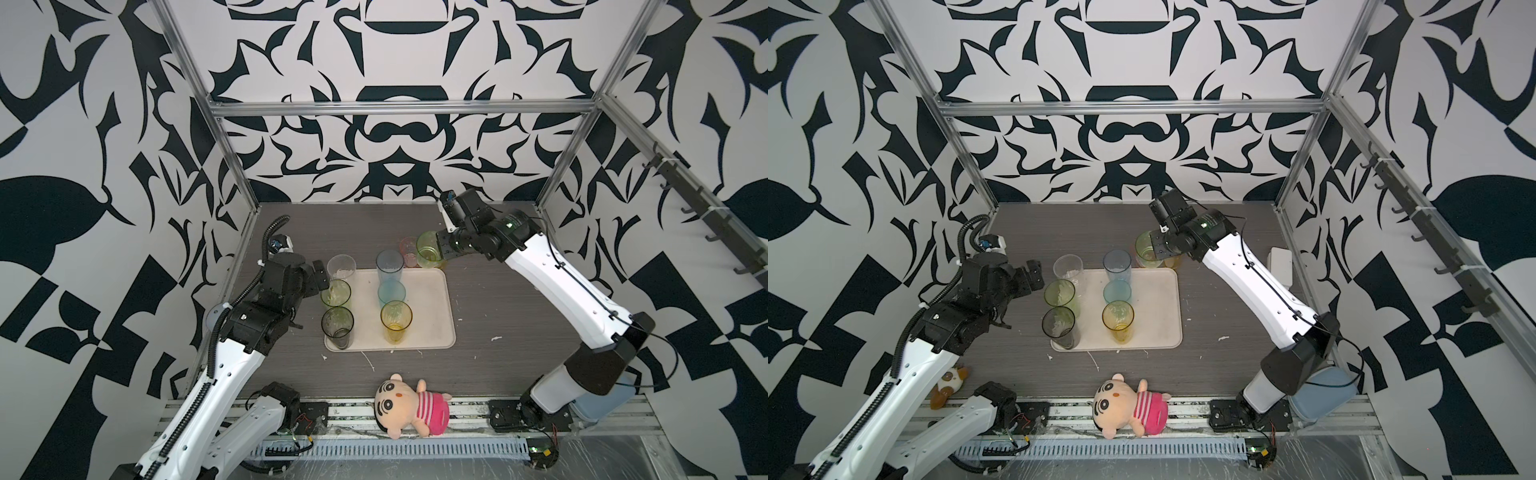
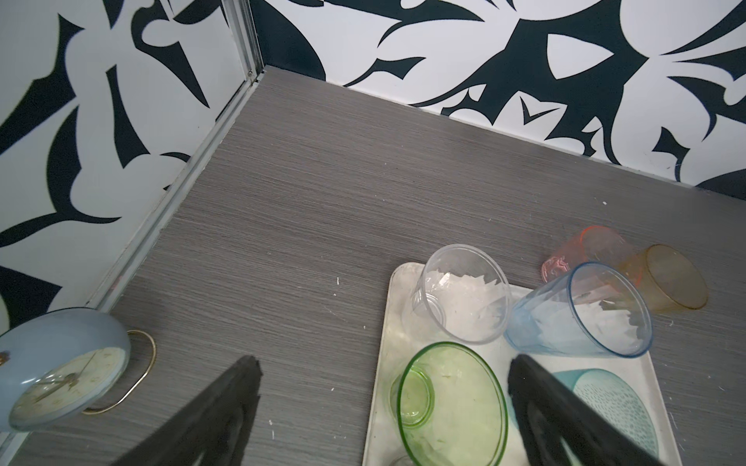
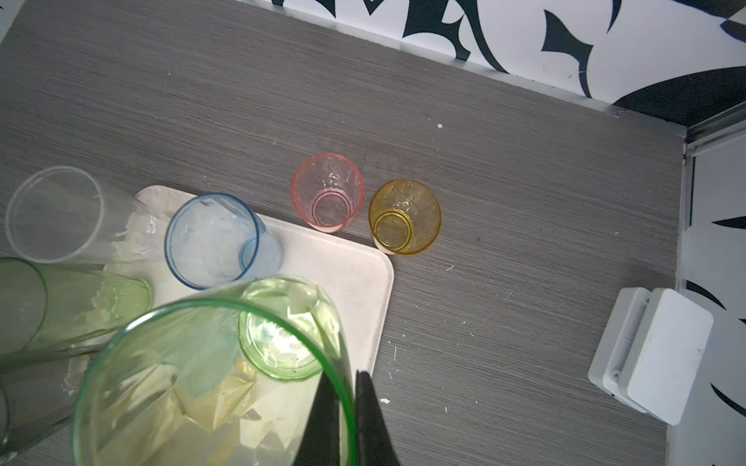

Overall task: Place the glasses into the tray
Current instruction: Place the glass on the tray, then pick up the glass from the top-center of the table, then place the glass on the tray.

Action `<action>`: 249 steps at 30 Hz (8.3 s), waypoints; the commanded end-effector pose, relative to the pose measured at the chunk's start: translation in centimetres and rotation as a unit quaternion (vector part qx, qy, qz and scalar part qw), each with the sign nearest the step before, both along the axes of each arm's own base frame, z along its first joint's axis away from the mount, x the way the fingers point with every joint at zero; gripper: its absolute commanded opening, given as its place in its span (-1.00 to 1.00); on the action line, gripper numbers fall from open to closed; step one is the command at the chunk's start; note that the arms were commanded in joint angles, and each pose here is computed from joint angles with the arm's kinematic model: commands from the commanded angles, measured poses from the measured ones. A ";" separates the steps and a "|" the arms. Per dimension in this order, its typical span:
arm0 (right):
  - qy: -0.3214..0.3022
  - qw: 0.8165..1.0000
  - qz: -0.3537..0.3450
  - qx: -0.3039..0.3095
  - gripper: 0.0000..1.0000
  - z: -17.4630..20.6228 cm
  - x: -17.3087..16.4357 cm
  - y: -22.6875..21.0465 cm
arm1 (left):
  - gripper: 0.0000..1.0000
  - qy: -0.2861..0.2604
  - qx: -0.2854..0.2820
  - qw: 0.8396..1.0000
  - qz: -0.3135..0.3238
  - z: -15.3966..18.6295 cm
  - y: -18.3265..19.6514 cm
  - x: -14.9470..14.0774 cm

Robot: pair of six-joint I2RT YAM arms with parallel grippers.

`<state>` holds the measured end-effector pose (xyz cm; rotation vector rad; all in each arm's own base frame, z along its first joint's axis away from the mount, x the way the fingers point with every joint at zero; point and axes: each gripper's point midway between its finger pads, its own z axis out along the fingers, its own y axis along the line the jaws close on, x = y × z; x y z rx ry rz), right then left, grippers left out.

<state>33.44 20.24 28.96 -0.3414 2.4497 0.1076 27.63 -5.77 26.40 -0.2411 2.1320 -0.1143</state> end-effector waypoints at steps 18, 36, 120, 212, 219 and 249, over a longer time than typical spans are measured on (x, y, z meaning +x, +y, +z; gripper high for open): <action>0.028 0.998 -0.046 -0.010 -1.00 -7.8 0.1 -1.7 | 1.00 0.001 -0.018 1.000 0.001 -0.3 -0.3 0.0; 0.087 0.992 -0.085 0.015 -1.00 -14.9 2.6 -1.9 | 1.00 0.008 -0.020 1.000 0.003 -1.0 -0.3 -0.3; 0.023 0.999 -0.009 0.045 -0.19 -10.8 15.2 3.8 | 0.99 0.005 -0.018 1.000 0.014 -0.5 0.7 -1.6; 0.032 0.997 -0.057 0.044 -1.00 -4.2 12.2 0.9 | 0.99 0.002 -0.021 1.000 0.016 -0.4 1.3 -2.9; 0.014 0.996 -0.071 0.056 -1.00 -0.8 8.5 -1.3 | 0.99 -0.001 -0.012 1.000 0.010 -0.4 1.2 -2.5; 0.031 0.994 -0.090 0.059 -1.00 -8.3 -6.9 -8.5 | 0.99 0.001 -0.037 0.999 -0.011 -1.4 -0.7 -0.8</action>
